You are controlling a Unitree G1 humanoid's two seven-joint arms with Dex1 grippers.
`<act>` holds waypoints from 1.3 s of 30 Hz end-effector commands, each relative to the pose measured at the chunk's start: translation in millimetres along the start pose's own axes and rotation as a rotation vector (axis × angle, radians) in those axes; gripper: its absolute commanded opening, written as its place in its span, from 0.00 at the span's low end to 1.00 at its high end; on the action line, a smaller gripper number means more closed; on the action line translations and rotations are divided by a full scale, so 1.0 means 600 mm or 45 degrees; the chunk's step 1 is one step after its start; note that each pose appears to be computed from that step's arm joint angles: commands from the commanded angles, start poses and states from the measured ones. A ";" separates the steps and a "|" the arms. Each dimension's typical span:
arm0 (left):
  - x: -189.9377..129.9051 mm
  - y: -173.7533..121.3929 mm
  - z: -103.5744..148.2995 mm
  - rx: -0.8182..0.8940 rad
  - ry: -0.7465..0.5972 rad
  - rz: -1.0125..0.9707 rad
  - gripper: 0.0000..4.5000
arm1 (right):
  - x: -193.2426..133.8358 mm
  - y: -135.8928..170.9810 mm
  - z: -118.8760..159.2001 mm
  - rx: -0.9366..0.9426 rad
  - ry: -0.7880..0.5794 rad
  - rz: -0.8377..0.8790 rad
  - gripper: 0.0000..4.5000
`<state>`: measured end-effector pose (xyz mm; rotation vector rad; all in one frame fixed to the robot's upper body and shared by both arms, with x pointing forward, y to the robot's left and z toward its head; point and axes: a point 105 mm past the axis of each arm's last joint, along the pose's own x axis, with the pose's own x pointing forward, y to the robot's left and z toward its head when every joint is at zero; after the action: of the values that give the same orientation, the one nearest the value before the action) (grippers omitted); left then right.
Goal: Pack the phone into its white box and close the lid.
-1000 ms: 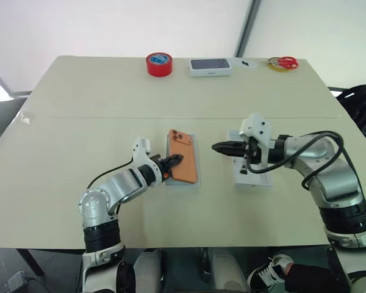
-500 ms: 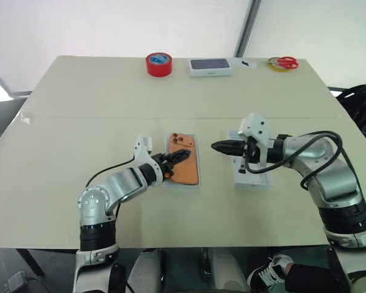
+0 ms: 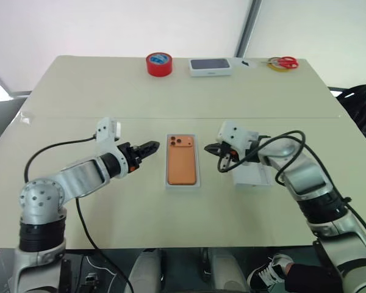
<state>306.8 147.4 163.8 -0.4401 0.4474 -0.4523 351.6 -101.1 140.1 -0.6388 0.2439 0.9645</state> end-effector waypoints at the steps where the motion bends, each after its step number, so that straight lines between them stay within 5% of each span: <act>1: -0.006 0.028 -0.018 0.198 0.061 0.107 0.22 | 0.008 -0.015 0.011 -0.071 0.031 -0.070 0.00; 3: -0.004 0.049 -0.032 0.307 0.118 0.172 0.01 | 0.015 -0.016 0.006 -0.079 0.065 -0.089 0.00; 9: 0.033 0.047 -0.073 0.550 0.259 0.138 0.01 | 0.035 -0.007 0.005 -0.099 0.120 -0.112 0.00; 22: 0.122 -0.052 -0.114 0.642 0.340 -0.162 0.01 | 0.049 0.031 0.009 -0.155 0.149 -0.038 0.00; 39: 0.175 -0.222 -0.194 0.664 0.521 -0.641 0.01 | -0.079 0.030 -0.062 -0.100 0.347 -0.086 0.00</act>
<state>322.4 -3.4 98.3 0.0752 0.5891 -0.9033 324.4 -173.4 109.6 -0.8550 0.5226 0.7248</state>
